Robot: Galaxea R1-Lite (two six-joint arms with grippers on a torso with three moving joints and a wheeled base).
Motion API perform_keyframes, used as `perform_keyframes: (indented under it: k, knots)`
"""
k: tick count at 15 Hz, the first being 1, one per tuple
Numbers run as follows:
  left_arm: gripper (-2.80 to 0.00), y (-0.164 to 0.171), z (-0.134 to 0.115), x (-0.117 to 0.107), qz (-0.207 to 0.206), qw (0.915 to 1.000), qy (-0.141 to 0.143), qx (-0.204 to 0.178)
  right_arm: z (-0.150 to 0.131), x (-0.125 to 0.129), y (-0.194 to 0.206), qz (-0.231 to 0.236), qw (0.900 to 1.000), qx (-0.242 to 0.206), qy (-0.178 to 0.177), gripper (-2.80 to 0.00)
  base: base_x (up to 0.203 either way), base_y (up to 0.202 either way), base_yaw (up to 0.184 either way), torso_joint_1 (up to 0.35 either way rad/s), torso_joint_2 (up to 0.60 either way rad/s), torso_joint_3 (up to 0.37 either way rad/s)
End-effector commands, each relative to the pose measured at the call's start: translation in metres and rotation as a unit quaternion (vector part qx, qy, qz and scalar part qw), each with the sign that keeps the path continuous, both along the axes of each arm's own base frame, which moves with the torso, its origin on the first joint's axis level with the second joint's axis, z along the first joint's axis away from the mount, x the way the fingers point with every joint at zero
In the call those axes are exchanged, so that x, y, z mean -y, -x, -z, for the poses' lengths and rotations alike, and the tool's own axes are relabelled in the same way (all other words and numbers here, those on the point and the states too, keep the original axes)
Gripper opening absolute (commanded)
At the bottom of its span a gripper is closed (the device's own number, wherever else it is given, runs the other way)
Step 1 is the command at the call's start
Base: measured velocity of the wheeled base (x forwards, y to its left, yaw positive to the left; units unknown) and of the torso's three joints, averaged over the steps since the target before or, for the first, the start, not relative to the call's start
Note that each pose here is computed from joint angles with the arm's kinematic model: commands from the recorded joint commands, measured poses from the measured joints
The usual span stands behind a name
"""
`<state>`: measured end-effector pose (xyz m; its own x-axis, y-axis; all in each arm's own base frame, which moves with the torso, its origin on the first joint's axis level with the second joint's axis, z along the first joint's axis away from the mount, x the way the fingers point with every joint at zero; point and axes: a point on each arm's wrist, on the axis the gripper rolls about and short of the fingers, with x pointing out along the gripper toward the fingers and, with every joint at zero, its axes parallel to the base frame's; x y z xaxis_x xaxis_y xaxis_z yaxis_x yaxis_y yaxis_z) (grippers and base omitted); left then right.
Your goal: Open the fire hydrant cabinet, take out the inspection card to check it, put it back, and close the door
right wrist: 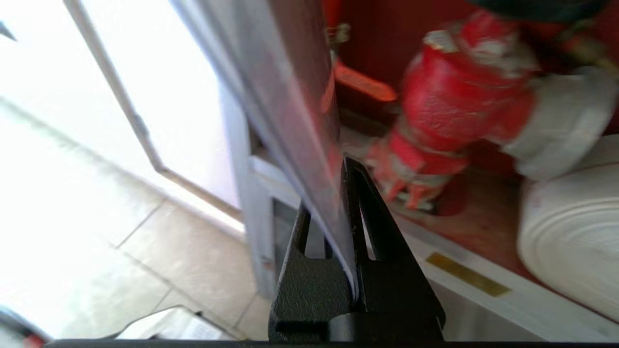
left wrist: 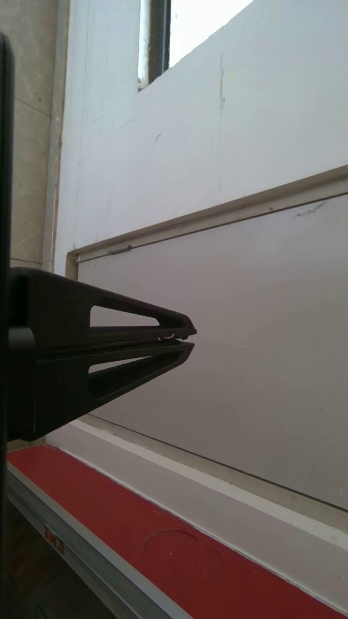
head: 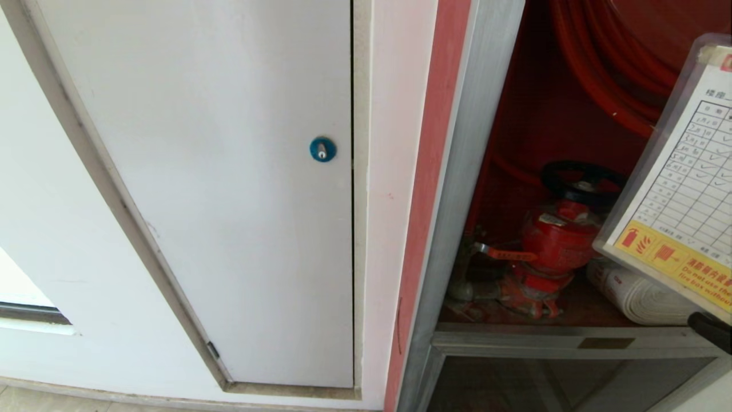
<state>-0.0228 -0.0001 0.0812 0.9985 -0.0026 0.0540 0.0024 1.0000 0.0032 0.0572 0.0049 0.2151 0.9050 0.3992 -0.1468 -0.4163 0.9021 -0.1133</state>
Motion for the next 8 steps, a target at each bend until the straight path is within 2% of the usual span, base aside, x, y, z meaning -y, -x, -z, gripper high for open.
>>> perform_keyframes:
  k: [1, 5, 8]
  knots:
    - [-2.80, -0.002, 0.005, 0.000, -0.001, 0.9999, 0.000, -0.010, 0.000, -0.001, 0.003, -0.008, 1.000, 0.001, -0.001, -2.80, 0.000, 0.000, 0.000, 0.000, 0.00, 0.000]
    - [-2.80, -0.002, 0.005, 0.000, 0.000, 0.9999, 0.000, -0.010, -0.004, -0.004, 0.014, -0.063, 0.997, -0.014, -0.048, -2.80, 0.000, 0.000, 0.000, 0.000, 0.00, 0.000]
    - [-2.80, -0.002, 0.005, 0.000, 0.000, 0.9999, 0.000, -0.010, -0.003, -0.006, 0.020, -0.095, 0.993, -0.029, -0.057, -2.80, 0.000, 0.000, 0.000, 0.000, 0.00, 0.000]
